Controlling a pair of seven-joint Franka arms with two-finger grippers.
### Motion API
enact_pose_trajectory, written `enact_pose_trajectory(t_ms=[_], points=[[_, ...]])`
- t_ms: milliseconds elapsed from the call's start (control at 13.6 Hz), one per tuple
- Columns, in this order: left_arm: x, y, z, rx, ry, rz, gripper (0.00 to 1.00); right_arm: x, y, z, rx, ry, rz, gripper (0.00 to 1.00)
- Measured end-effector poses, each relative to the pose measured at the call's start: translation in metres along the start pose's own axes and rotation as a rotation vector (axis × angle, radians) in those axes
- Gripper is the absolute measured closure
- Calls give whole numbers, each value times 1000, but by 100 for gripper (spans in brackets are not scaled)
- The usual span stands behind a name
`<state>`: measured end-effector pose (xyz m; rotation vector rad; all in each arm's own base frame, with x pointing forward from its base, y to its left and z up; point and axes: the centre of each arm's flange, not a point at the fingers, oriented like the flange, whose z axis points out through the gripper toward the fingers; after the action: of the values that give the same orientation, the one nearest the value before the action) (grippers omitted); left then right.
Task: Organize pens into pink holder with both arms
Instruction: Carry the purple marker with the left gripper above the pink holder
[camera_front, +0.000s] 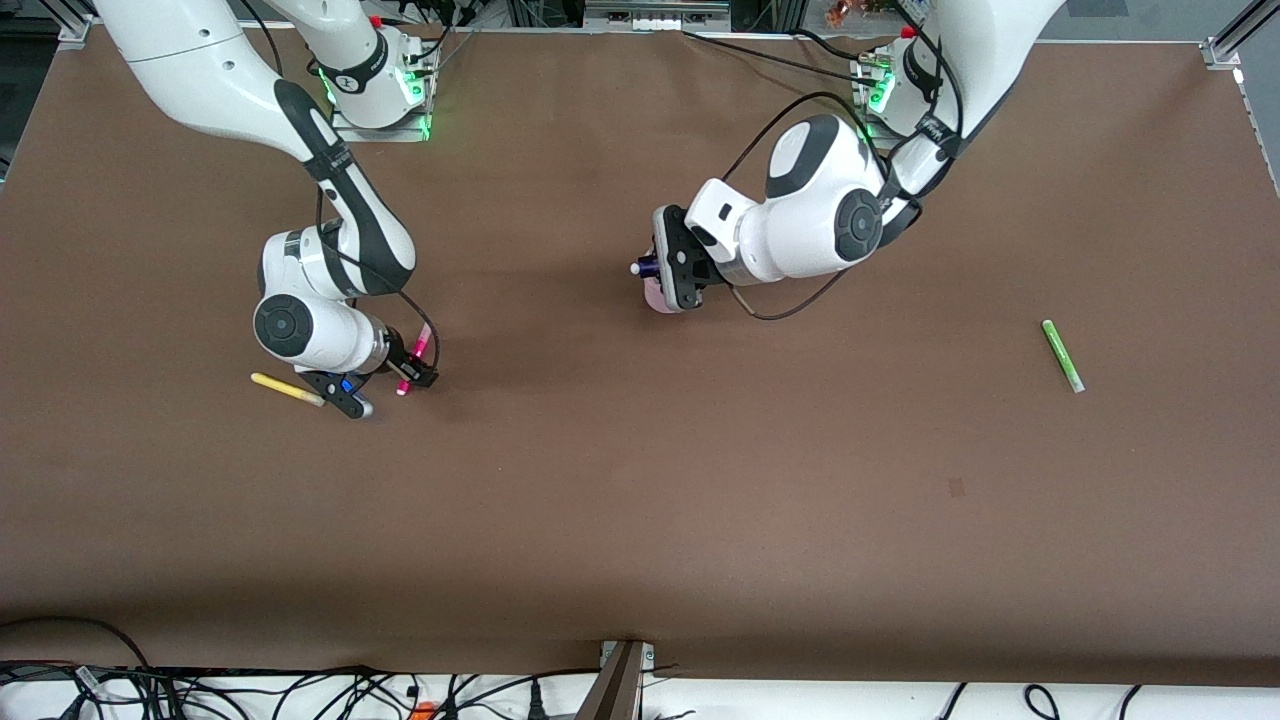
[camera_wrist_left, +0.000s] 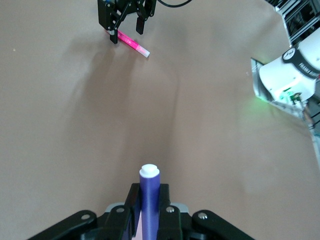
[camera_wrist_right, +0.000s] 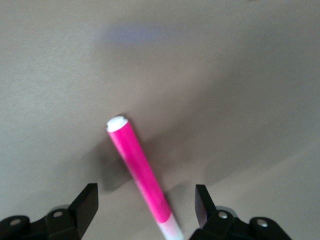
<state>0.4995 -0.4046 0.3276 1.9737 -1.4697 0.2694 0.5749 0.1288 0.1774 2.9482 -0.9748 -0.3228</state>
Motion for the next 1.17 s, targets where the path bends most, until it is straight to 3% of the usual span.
enact_pose_trajectory(t_ms=[147,513,586,1172], points=[[-12,-8,12,13,7,66,81,3,3,4,-3,-6,-6,19],[-19,-1,36,8,16,106,81,3,1,1,6,2,-11,78],[-17,6,40,1,14,114,81,3,1,0,7,3,-12,83],[-6,19,40,-4,24,110,81,-13,4,-83,-26,-8,21,83]])
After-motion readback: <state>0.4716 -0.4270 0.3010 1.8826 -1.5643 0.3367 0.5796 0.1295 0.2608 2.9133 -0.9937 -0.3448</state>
